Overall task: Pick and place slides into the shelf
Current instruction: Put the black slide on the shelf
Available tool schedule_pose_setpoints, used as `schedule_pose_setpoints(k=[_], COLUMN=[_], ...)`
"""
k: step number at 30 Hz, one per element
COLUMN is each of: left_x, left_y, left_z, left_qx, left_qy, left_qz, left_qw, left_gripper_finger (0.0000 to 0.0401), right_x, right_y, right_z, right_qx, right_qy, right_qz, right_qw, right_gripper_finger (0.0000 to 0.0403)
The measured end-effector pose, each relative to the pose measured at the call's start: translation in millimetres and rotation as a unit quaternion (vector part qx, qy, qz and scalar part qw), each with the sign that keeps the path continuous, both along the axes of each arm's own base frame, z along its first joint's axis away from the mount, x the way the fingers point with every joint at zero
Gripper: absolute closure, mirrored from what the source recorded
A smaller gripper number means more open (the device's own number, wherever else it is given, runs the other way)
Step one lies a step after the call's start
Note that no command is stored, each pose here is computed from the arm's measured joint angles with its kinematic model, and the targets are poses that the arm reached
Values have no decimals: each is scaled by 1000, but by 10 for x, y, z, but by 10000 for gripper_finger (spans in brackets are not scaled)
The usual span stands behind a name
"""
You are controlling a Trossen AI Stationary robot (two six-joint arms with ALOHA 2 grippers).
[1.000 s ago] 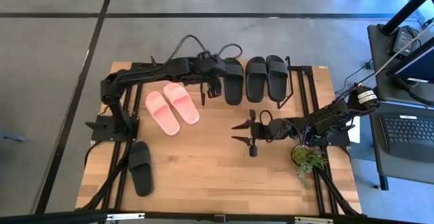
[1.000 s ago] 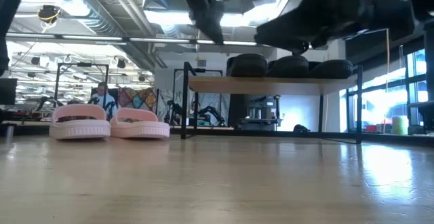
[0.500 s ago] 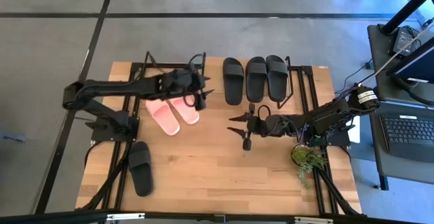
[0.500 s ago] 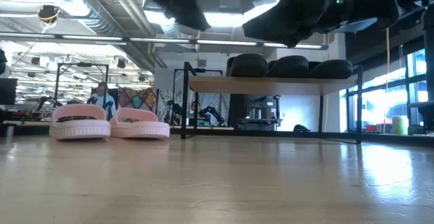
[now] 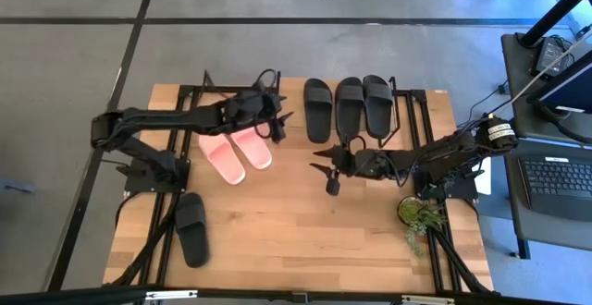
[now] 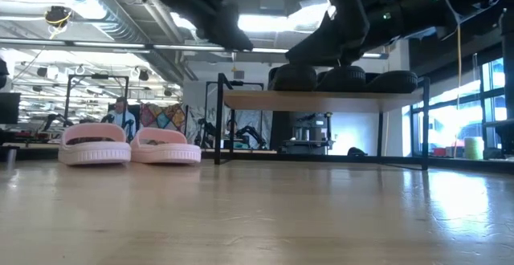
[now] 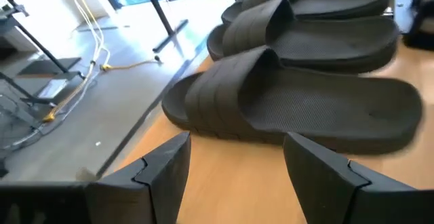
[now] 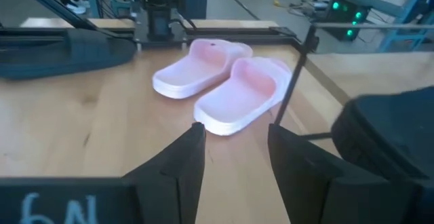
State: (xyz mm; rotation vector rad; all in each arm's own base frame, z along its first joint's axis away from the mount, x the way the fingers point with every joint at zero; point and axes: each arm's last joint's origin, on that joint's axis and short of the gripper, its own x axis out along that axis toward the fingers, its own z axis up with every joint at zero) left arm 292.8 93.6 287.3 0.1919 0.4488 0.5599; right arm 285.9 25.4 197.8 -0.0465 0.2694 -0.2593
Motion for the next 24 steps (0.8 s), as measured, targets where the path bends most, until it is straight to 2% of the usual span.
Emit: schedule_pose_setpoints(k=[7,15,24], left_x=[256,437,586], left_y=[311,650,738], left_z=[-7,-104,-95], left_qx=[-7,-27,-26], left_qy=[48,103,108], left_qz=[30,64,64], left_qw=[998,992,992], left_gripper_finger=[173,173,173], right_x=[4,6,4], right_y=[-70,-137,-216], right_z=[-3,-8,-17], right_qx=[0,-1,-2], right_qy=[1,4,9], right_qz=[-12,-23,-42], right_qw=[1000,1000,999], right_gripper_finger=[241,241,241])
